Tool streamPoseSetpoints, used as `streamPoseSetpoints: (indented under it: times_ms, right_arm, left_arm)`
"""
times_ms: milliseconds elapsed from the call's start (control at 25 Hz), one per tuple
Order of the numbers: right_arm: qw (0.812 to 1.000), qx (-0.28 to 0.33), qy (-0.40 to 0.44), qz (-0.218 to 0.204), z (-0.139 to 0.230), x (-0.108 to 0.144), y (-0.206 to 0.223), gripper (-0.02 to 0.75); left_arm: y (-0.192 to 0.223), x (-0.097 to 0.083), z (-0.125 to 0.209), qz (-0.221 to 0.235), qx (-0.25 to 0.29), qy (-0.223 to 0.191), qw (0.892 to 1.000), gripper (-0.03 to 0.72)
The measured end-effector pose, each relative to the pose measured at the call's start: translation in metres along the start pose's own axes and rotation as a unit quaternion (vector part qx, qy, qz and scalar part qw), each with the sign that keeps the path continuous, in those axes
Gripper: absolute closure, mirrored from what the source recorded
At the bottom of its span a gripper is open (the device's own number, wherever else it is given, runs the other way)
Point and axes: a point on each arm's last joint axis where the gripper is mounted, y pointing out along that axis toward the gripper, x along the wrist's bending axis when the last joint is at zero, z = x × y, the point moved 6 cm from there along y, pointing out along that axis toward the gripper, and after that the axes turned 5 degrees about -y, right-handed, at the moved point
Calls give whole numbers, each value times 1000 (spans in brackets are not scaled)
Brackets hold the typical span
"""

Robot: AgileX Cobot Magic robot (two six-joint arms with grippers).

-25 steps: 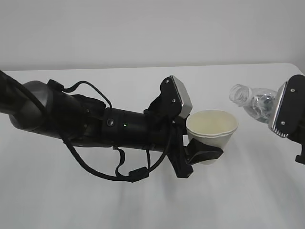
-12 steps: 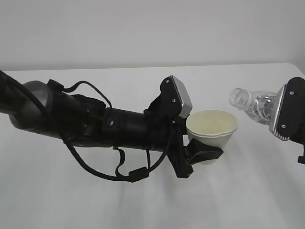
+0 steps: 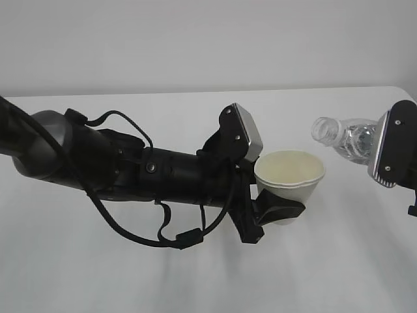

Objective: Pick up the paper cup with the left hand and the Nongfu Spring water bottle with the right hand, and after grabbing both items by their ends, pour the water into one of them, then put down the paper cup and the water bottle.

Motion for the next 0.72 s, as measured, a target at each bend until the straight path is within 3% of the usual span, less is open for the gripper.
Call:
streamPoseSetpoints:
  times_ms: [720]
  right_arm:
    - [999, -5, -39, 9, -3, -7, 0, 365]
  left_arm:
    - [0, 0, 0, -1, 1, -18, 1000, 271]
